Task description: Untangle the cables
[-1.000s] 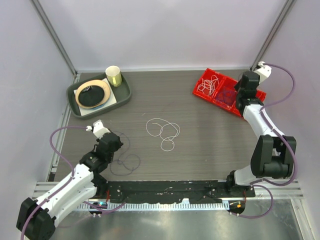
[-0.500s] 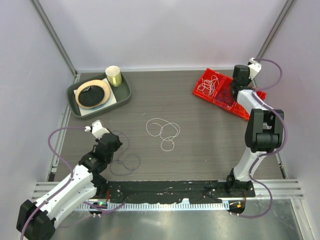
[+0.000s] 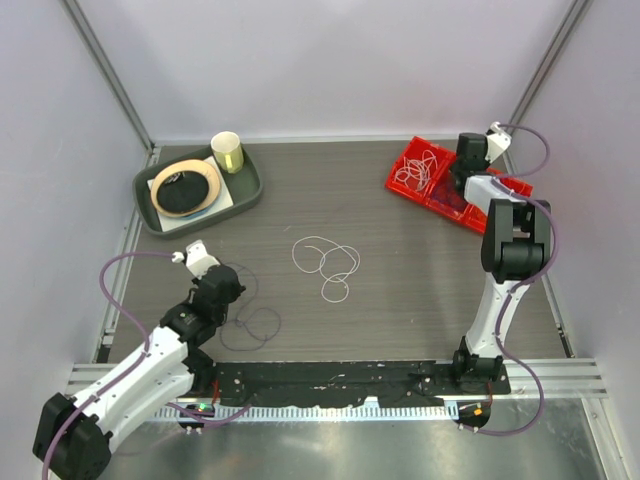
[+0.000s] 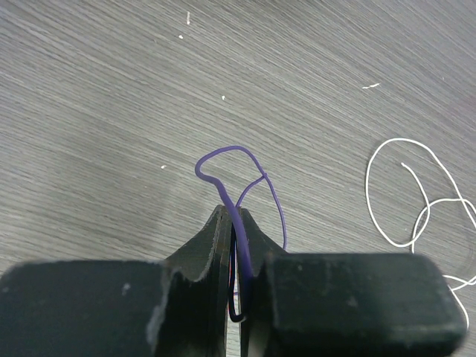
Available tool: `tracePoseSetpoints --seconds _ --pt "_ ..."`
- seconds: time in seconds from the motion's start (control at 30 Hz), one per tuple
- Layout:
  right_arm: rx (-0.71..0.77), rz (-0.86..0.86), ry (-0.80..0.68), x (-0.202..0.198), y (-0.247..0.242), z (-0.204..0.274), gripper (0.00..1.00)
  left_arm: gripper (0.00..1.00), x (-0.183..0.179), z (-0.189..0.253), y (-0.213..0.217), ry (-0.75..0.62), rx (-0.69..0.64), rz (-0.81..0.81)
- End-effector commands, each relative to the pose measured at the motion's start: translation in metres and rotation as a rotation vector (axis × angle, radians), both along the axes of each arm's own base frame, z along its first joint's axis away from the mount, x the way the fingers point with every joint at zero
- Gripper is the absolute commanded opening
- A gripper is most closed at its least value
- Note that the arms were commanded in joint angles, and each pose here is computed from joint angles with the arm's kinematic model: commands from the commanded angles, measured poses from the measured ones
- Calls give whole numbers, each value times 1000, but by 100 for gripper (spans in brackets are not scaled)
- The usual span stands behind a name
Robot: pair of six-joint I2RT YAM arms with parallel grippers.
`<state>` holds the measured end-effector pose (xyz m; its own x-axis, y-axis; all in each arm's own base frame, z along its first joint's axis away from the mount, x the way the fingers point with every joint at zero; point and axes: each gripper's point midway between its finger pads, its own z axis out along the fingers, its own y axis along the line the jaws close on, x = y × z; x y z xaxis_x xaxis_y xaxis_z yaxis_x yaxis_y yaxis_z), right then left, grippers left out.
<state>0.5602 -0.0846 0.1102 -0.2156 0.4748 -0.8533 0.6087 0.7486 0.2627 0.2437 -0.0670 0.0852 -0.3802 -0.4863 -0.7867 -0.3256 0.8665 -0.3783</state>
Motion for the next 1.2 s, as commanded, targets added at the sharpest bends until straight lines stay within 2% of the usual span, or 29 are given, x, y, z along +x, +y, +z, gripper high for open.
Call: tracePoseSetpoints --seconds 0.0,0.03,0.2,0.33,0.5,0.6,0.63,0.8,0.9,0.93,0.97,1.03,1.07,1.13,1.17 --pt "42 -71 -86 -1 -1 10 1 9 6 16 3 -46 2 16" --pt "42 -74 -111 -4 -1 18 1 9 5 17 3 -45 3 16" --pt "43 -110 -77 -29 -5 -2 1 9 4 19 3 -51 -9 13" --pt "62 -81 -70 -23 1 -9 1 9 4 23 2 -63 -15 9" --pt "50 -24 -101 -7 6 20 5 9 4 24 0 -60 -21 2" --pt "28 -16 -126 -7 5 44 18 8 6 26 -2 -60 -28 -5" --pt "23 -15 -141 -10 5 58 26 8 6 26 -3 -58 -26 -6" --pt "6 38 -191 -26 12 106 46 6 11 33 -14 -63 -66 -34" --pt "12 78 -240 -44 21 139 62 3 16 40 -25 -61 -104 -60" --pt "17 107 -230 -50 27 142 71 3 18 42 -28 -63 -113 -65" --pt "13 146 -252 -62 39 157 75 2 20 45 -32 -62 -124 -73" --pt "14 207 -236 -80 54 156 82 2 28 53 -45 -72 -156 -109" --pt "14 260 -281 -92 74 177 82 1 31 59 -50 -83 -172 -118" --pt "25 336 -226 -119 95 156 83 1 39 66 -66 -94 -211 -168" --pt "34 373 -281 -138 103 174 82 1 44 76 -75 -111 -228 -190"
